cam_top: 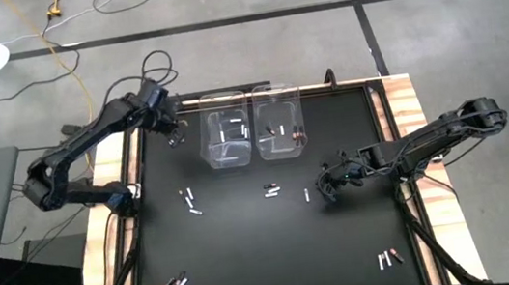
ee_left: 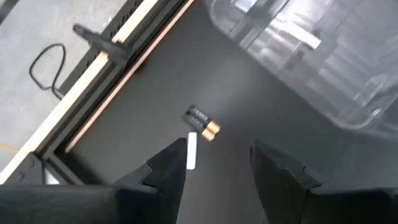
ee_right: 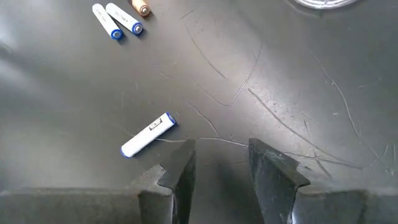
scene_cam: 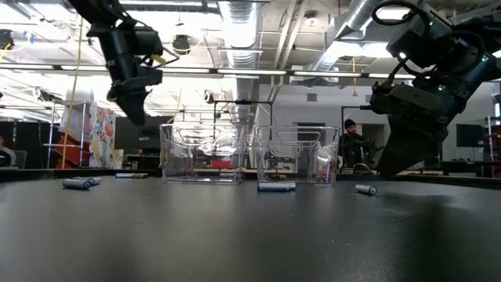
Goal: Sort batteries
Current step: Put the white battery into the left transparent bin
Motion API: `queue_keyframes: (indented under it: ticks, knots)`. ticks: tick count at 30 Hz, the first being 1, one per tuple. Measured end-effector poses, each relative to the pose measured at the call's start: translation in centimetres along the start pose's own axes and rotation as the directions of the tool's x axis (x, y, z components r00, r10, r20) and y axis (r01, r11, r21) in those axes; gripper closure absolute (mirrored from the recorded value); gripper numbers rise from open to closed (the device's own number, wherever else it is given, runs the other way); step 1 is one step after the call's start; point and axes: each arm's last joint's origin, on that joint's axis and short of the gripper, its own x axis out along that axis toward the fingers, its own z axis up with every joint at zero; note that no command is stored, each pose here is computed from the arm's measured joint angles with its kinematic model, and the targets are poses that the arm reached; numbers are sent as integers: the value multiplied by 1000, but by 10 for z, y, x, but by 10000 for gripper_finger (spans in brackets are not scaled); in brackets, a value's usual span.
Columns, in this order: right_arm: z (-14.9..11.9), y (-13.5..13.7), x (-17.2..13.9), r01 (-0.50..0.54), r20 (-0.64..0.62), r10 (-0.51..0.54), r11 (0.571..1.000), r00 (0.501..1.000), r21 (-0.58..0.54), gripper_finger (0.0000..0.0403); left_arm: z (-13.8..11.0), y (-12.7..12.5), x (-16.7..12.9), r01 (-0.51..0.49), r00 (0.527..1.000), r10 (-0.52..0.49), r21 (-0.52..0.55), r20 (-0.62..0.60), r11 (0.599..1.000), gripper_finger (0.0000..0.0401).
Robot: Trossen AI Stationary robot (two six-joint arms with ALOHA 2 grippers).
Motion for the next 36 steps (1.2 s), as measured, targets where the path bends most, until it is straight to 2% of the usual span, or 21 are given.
queue_keyframes:
  ticks: [5,8,14,21,25,36]
  knots:
    - [0,0,0,0,0,0,1000,1000,2,239,-10,14,9,-23,999,21,-54,-44,998,201]
    - [0,0,0,0,0,0,1000,1000,2,239,-12,19,16,-27,997,24,-51,-75,998,187]
    - [0,0,0,0,0,0,1000,1000,4,239,-11,23,39,3,987,-1,14,-160,1000,180]
    - [0,0,0,0,0,0,1000,1000,28,239,-13,22,76,71,954,-46,74,-295,995,185]
    - [0,0,0,0,0,0,999,1000,51,239,-14,22,96,67,935,-30,93,-354,993,186]
    - [0,0,0,0,0,0,998,1000,55,239,-11,24,121,54,934,-9,116,-357,992,186]
